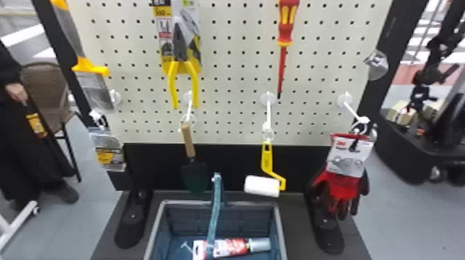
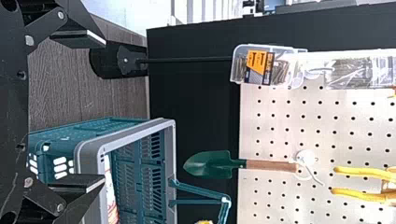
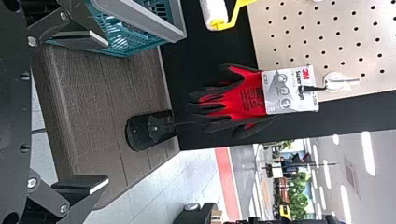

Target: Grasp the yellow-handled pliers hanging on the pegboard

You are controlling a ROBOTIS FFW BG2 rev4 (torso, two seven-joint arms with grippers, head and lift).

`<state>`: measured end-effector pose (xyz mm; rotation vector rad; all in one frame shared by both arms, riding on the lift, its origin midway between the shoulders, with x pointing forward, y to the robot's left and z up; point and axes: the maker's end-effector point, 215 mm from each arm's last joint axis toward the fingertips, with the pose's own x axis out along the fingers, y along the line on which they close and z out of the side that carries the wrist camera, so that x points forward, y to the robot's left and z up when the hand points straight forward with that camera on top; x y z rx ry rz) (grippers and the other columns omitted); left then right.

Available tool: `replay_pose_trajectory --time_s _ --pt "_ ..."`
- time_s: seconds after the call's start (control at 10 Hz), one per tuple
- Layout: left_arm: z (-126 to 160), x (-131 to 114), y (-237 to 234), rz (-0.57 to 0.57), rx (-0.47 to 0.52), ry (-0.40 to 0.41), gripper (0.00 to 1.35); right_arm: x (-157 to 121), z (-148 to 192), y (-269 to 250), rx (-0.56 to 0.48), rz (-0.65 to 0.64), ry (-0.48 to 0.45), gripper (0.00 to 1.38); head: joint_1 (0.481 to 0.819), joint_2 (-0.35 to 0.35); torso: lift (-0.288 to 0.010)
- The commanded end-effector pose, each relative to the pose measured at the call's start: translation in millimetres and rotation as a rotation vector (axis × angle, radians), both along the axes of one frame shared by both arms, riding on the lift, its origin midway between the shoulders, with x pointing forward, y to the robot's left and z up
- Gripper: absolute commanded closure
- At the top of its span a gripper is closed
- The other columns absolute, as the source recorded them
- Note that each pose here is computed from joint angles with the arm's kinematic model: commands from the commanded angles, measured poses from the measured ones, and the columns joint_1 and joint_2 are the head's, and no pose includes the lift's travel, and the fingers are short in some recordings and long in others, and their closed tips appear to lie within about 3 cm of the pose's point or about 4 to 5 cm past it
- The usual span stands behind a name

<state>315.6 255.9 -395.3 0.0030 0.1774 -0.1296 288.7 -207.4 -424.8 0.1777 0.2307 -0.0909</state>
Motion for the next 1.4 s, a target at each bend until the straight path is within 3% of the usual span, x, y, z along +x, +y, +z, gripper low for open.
replay_pose_trajectory --time_s 0.0,0.6,0.9,1.1,1.3 --pt "4.3 -1.3 2.9 0.003 0.013 -0.015 0.27 -0.3 -0.8 -0.1 0.002 -0.002 0.001 0.26 0.549 0.0 -0.1" --pt "13.9 4.2 5.3 0.005 0.012 -0.04 0.27 -1.2 -1.4 -0.1 0.003 -0.003 0.004 0.26 0.549 0.0 -0.1" --pt "71.0 40.9 0.0 -0.034 0.006 -0.121 0.27 -4.1 -3.6 0.0 0.003 -0.003 0.011 0.26 0.549 0.0 -0.1" --pt "104.0 84.2 -4.6 -0.124 0.015 -0.138 0.27 -3.2 -2.1 0.3 0.003 -0.002 0.01 0.26 0.549 0.0 -0.1" --pt "152.3 106.3 3.6 -0.125 0.067 -0.195 0.27 -3.8 -2.2 0.6 0.002 -0.001 0.012 0.26 0.549 0.0 -0.1"
